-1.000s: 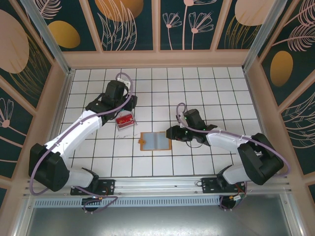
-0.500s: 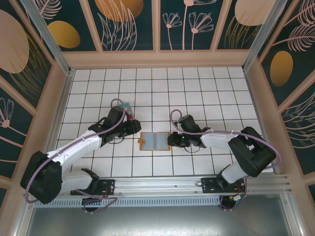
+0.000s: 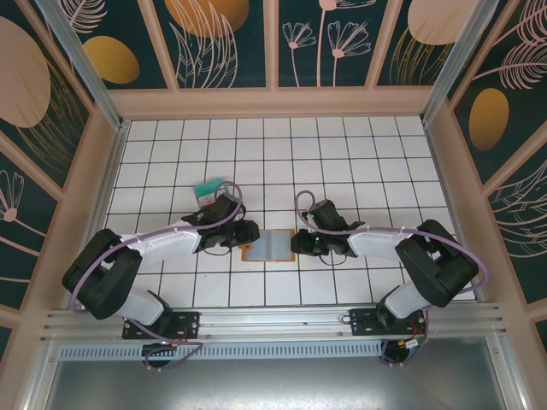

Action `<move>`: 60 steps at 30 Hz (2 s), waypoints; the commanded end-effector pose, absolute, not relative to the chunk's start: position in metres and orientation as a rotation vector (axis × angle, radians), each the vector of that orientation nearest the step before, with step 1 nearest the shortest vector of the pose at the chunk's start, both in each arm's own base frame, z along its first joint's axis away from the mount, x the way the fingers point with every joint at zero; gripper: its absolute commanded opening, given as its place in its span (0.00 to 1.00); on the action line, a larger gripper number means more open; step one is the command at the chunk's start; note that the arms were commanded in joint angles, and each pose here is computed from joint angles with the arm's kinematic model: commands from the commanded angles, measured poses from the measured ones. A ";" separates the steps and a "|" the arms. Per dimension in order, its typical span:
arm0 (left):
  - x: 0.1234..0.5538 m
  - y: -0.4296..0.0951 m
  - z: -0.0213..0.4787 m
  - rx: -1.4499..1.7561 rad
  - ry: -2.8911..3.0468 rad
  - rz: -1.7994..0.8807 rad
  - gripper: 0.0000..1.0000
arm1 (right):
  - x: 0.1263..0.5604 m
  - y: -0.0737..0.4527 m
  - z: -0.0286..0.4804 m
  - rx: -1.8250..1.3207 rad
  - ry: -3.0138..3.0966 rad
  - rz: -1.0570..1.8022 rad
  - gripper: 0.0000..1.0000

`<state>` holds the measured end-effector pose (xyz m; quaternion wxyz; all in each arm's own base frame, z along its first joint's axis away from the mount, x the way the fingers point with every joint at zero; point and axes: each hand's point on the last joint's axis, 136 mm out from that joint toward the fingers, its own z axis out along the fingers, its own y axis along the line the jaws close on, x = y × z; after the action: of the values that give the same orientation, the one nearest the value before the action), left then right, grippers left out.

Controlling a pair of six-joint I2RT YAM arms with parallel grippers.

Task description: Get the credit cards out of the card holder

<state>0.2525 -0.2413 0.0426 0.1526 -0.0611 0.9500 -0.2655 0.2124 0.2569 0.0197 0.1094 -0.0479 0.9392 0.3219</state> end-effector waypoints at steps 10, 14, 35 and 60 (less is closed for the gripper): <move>0.252 -0.259 0.035 -0.138 2.756 -0.809 0.45 | 0.208 0.252 0.007 -0.127 2.804 0.892 0.18; 0.249 -0.261 0.029 -0.127 2.782 -0.799 0.44 | 0.209 0.253 0.007 -0.128 2.805 0.895 0.18; 0.246 -0.326 0.058 0.037 2.708 -1.105 0.47 | 0.210 0.254 0.006 -0.132 2.808 0.893 0.19; 0.260 -0.240 0.054 -0.029 2.725 -0.512 0.46 | 0.209 0.253 0.008 -0.123 2.807 0.892 0.19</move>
<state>0.2678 -0.2613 0.0713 0.1959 -0.0131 0.9536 -0.2283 0.2146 0.2589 0.0185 0.1103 -0.0483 0.9393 0.3213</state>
